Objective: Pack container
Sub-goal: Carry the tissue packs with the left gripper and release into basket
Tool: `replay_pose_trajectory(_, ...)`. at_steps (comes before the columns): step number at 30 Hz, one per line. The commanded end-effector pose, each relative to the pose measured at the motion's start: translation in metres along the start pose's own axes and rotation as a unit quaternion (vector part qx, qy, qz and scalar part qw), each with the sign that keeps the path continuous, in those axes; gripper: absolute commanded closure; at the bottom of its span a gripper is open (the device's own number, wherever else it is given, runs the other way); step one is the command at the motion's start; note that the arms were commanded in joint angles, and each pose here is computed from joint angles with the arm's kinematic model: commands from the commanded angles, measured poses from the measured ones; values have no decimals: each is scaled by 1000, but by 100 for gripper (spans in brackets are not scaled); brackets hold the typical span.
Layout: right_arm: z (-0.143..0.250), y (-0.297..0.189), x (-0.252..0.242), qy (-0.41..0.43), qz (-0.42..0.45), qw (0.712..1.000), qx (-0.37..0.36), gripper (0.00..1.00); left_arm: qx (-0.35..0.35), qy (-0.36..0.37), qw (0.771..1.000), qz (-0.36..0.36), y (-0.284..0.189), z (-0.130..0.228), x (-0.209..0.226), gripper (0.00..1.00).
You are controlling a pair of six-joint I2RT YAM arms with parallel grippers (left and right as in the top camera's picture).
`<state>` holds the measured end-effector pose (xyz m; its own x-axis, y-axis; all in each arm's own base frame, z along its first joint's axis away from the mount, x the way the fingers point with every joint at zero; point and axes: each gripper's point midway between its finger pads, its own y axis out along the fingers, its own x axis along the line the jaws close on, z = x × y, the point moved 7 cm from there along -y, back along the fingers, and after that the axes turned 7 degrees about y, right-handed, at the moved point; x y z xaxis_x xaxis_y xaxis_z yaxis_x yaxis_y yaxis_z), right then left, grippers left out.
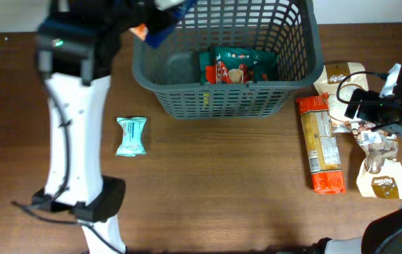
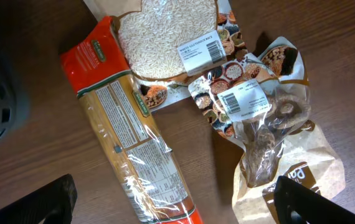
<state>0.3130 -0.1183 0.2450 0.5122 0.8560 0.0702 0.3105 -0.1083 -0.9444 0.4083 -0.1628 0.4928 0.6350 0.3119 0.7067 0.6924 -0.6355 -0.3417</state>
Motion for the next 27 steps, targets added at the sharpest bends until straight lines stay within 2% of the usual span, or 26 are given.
replay_pose_trajectory(1,-4,-1,0,-2,-5,1000,-4,1,-31,105,993,37,38,11,-11,98)
replay_pose_trajectory(7,-4,-1,0,-2,-5,1000,-4,1,-19,85,993,85,102,49,-34,98)
replay_pose_trajectory(12,-4,-1,0,-2,-5,1000,-4,1,-5,82,989,122,138,80,-54,98)
replay_pose_trajectory(20,-4,-1,0,-2,-5,1000,-4,1,3,89,984,156,173,105,-78,98)
replay_pose_trajectory(24,-4,-1,0,-2,-5,1000,-4,1,3,86,982,168,179,106,-86,98)
replay_pose_trajectory(25,-4,-1,0,-2,-5,1000,-4,1,2,86,982,168,179,105,-87,95)
replay_pose_trajectory(27,-4,-1,0,-2,-5,1000,-4,1,1,86,982,167,180,104,-87,78)
